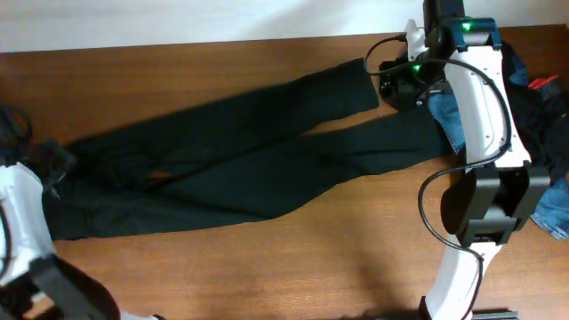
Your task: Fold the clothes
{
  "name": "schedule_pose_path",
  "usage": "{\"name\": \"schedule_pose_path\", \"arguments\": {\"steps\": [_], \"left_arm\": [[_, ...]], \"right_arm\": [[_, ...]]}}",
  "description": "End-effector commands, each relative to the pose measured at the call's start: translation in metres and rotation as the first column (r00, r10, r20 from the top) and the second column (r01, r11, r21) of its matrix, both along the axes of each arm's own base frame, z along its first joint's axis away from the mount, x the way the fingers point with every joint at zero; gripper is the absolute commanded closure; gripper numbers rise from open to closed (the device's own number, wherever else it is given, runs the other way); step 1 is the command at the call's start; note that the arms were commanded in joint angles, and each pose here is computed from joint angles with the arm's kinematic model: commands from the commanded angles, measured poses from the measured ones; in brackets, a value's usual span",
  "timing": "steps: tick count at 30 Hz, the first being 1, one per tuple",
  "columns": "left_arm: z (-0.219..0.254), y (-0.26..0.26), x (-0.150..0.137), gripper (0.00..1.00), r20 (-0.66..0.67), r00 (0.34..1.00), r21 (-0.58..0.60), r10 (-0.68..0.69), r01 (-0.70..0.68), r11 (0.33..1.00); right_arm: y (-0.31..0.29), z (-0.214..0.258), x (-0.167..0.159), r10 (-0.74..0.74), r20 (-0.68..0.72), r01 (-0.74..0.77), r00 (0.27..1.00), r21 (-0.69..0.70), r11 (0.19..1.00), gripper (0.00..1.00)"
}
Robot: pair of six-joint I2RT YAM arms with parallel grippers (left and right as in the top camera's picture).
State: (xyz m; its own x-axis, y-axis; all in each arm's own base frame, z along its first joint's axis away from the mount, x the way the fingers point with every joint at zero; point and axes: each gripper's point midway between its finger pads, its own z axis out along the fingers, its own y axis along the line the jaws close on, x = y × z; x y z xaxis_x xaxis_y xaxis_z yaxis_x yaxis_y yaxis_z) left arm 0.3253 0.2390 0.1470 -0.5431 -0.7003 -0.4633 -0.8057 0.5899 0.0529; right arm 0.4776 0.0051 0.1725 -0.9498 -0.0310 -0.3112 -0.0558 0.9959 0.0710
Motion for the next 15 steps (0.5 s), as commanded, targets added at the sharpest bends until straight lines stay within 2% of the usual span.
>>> {"name": "schedule_pose_path", "arguments": {"steps": [1,3,5,6,7,9,10,15], "left_arm": [[-0.039,0.017,0.003,0.01,-0.047,0.998,-0.025,0.039,-0.040,0.999],[-0.050,0.018,0.006,0.01,-0.058,0.998,-0.032,0.038,-0.040,0.999],[-0.057,0.018,0.006,0.10,-0.072,0.997,-0.041,0.037,-0.040,0.998],[-0.058,0.018,0.006,0.21,-0.076,0.996,-0.043,0.037,-0.041,0.998],[-0.059,0.018,0.006,0.27,-0.077,0.996,-0.044,0.037,-0.041,0.998],[-0.056,0.017,0.006,0.53,-0.072,0.997,-0.046,0.035,-0.038,0.998],[-0.055,0.016,0.006,0.58,-0.071,0.997,-0.053,0.033,-0.036,0.998],[-0.029,0.003,-0.003,0.68,-0.070,0.997,-0.088,0.019,-0.025,0.996]], "right_arm": [[0.006,0.002,0.003,0.016,0.009,-0.017,1.000,0.006,1.000,0.01],[0.006,0.002,0.003,0.016,0.009,-0.017,1.000,0.006,1.000,0.01],[0.006,0.002,0.003,0.016,0.009,-0.017,1.000,0.006,1.000,0.01],[0.006,0.002,0.003,0.016,0.009,-0.017,1.000,0.006,1.000,0.01],[0.006,0.002,0.003,0.016,0.010,-0.017,1.000,0.006,1.000,0.01],[0.006,0.003,0.005,0.015,0.015,-0.015,1.000,0.003,1.000,0.01],[0.005,0.003,0.005,0.015,0.018,-0.015,1.000,0.003,1.000,0.01],[0.005,0.003,0.007,0.015,0.024,-0.015,1.000,0.003,1.000,0.01]]}}
